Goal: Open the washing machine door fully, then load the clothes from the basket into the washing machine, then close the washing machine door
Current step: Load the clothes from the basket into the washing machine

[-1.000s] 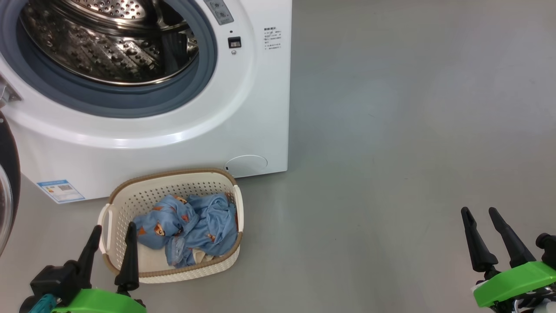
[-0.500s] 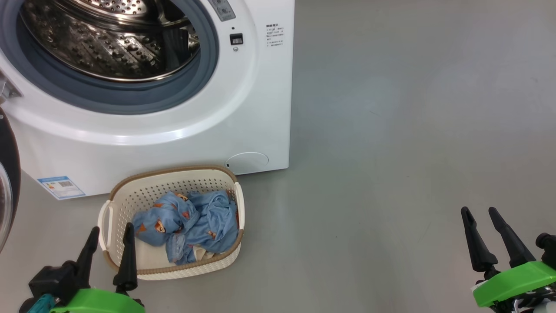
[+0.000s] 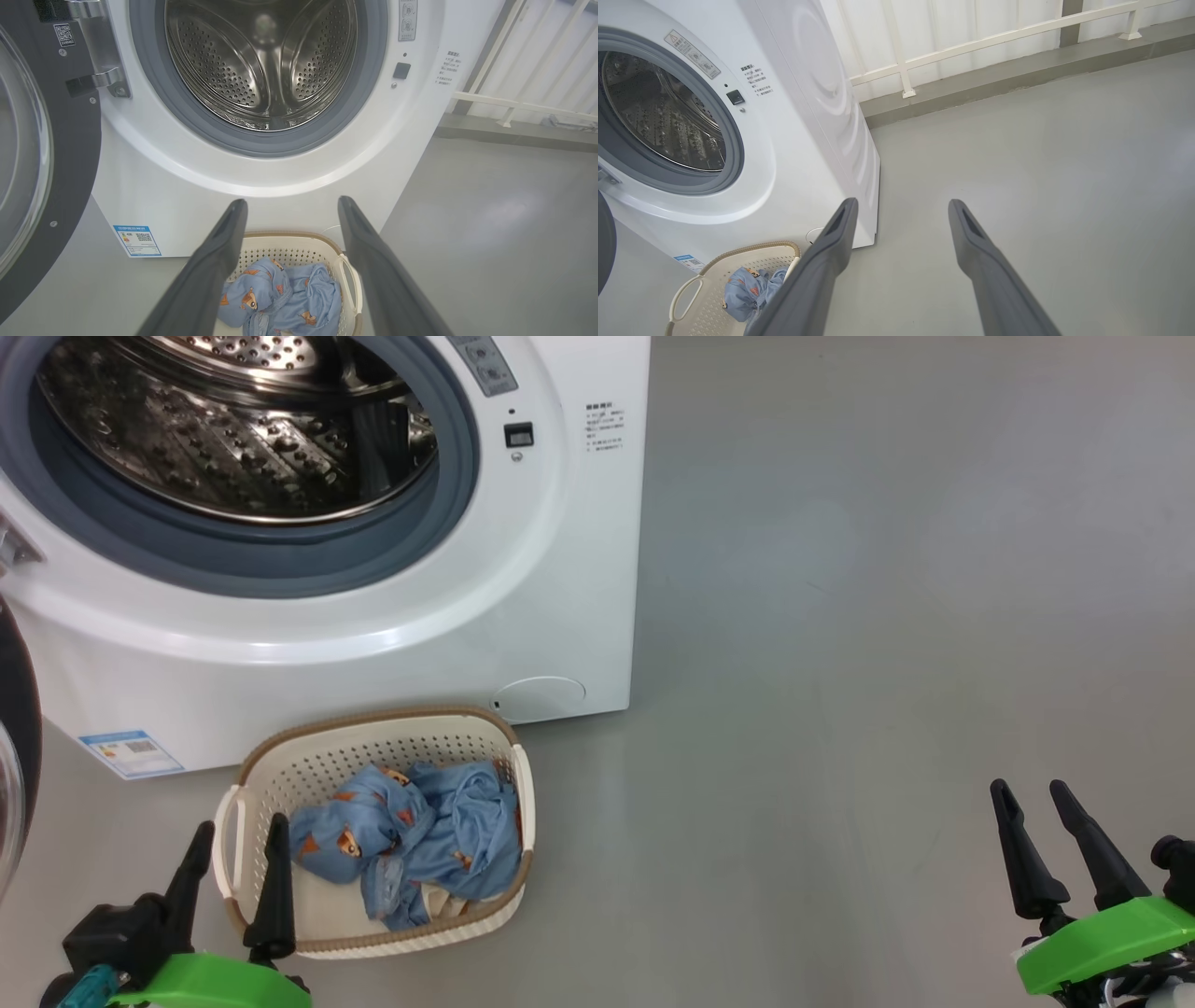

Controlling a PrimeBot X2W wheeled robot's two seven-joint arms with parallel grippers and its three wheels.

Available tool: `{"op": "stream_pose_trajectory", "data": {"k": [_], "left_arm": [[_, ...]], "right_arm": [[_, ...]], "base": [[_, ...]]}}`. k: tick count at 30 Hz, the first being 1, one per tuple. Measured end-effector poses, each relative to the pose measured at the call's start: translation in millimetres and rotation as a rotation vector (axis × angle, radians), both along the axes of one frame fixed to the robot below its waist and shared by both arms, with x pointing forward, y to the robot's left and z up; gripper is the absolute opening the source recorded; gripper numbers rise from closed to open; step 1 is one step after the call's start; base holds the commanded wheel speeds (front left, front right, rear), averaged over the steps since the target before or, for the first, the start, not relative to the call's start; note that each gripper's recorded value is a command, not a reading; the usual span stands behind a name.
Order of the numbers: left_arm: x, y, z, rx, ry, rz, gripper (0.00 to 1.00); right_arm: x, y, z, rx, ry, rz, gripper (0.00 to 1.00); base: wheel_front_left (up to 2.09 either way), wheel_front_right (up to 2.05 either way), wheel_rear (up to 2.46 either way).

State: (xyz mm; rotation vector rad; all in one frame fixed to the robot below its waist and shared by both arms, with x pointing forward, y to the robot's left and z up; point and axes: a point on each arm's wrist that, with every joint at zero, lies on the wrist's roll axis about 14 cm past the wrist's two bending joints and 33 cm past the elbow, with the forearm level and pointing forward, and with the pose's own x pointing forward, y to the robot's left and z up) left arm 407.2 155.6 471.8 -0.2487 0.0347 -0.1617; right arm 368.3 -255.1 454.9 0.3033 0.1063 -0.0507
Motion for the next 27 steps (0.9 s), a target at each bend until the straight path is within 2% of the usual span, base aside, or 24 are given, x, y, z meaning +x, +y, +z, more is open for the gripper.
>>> {"op": "stream_pose_trajectory", "data": {"k": [13, 27], "left_arm": [[4.7, 1.8, 7.1, -0.009, -0.020, 0.004, 1.00], [4.2, -0.2, 7.8, -0.021, -0.022, 0.008, 1.00]], "right_arm": [[-0.6, 0.4, 0.9, 0.003, -0.003, -0.002, 1.00], [-0.1, 1.3, 1.1, 0.002, -0.004, 0.002, 1.00]], "base": [[0.86, -1.15, 0.29], [0.23, -0.23, 0.00]]}}
